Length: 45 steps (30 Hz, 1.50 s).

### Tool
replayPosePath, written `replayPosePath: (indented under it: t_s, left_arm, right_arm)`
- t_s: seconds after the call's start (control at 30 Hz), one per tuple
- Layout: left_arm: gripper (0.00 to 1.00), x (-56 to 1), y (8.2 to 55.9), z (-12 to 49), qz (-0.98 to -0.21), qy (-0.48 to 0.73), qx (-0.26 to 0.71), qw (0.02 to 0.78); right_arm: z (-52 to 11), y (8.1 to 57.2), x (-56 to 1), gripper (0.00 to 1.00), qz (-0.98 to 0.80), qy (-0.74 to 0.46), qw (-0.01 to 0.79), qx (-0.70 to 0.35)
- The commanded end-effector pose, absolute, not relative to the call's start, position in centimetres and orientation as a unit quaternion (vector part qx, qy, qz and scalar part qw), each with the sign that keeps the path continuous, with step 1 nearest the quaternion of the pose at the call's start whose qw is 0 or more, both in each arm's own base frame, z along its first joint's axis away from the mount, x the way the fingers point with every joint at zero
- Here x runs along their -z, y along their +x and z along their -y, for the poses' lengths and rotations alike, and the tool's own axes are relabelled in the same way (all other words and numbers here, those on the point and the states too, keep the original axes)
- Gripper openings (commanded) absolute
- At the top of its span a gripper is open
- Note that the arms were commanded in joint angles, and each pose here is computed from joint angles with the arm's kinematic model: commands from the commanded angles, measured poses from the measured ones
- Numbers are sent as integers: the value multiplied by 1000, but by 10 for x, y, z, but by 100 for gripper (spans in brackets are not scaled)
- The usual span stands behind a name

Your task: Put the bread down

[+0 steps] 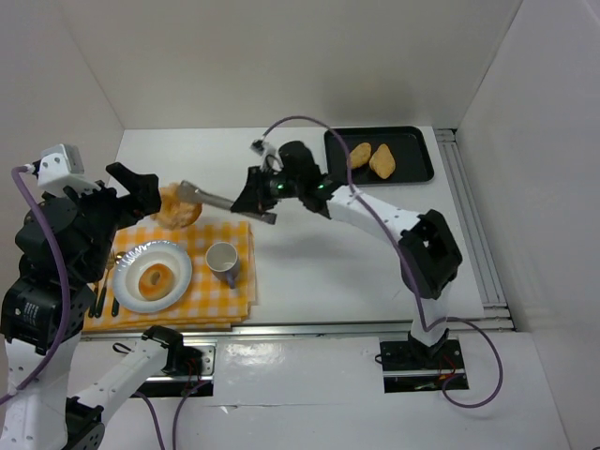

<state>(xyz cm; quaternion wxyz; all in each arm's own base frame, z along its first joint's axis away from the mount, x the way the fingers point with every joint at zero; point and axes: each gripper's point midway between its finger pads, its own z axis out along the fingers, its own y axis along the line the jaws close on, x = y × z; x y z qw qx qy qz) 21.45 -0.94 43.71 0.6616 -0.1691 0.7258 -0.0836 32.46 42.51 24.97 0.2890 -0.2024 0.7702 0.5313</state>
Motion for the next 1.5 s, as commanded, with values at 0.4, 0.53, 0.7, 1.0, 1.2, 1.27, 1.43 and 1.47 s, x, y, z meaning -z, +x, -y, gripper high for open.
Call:
replayPosePath:
  t_s: [0.4,0.53,0.7,1.0,1.2,1.27,1.43,1.47]
  left_arm:
    - [99,-457,211,9,-699,-164,93,689]
    - [99,-457,211,9,-699,-164,93,689]
    - [99,-457,211,10,-700,-161,96,689]
    - [99,-457,211,10,-700,-161,96,689]
    - [99,-453,212,12,-704,-157,98,685]
    - [99,-455,213,12,-701,-158,100,688]
    - [99,-456,213,12,-701,-158,100,688]
    - [99,-456,213,12,-701,-158,100,688]
  right_arm:
    - [-518,211,-251,0,-697,-320,192,-613]
    - [-521,214,-231,0,-712,-309,179,-604]
    - [-529,221,-203,8,-728,-307,163,-592]
    - [-520,251,-225,53,-754,-308,241,-528]
    - [-501,274,-252,66,-762,-293,302,-492]
    - [-491,288,-260,66,-766,-281,325,-478]
    - [-452,314,-276,66,-777,-234,386,-438]
    - [-442,319,-269,66,-783,-229,395,-423]
